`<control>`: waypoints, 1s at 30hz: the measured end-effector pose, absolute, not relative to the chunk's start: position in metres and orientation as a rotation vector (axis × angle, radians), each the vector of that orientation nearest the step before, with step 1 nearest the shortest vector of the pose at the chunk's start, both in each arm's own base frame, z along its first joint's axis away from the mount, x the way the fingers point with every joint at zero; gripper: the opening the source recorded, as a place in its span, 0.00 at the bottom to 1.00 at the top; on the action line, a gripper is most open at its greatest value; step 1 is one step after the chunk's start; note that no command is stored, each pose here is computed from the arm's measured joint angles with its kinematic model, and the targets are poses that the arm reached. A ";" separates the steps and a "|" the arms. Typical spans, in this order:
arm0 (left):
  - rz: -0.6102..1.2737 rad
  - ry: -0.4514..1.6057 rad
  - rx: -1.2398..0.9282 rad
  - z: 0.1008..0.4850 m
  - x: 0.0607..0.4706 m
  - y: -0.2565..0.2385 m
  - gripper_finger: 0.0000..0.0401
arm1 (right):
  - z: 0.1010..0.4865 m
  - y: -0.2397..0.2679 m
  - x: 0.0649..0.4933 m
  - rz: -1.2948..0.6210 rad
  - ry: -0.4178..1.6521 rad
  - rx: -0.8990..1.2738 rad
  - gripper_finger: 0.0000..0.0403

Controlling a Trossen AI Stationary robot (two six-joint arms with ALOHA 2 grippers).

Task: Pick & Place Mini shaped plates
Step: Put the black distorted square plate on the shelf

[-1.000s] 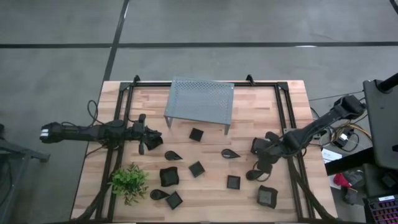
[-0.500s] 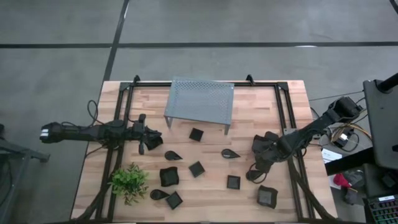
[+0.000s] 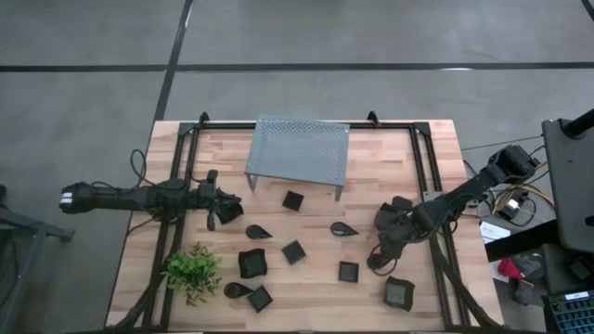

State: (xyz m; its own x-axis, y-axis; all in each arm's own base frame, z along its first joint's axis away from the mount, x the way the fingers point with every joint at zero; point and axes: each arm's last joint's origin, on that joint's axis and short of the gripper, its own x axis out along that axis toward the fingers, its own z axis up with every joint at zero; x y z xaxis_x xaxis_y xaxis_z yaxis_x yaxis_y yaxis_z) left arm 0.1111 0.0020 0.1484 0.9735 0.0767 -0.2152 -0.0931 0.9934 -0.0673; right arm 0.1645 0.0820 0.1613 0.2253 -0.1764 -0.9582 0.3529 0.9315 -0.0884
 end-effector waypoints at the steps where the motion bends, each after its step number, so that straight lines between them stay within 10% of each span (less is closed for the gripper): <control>1: 0.085 0.214 -0.077 0.148 0.111 0.002 0.00 | 0.163 0.083 0.165 -0.362 1.290 0.160 0.03; 30: 0.085 0.214 -0.077 0.148 0.111 0.002 0.00 | 0.266 0.095 0.204 -0.334 0.978 -0.093 0.02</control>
State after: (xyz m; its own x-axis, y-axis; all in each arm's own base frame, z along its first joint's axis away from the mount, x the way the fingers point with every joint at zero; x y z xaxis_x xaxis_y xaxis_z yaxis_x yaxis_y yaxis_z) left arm 0.1111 0.0020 0.1485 0.9737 0.0763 -0.2149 -0.0927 0.9934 -0.0674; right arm 0.2040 0.0950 0.2656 0.5121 -0.3188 -0.7976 0.2360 0.9451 -0.2262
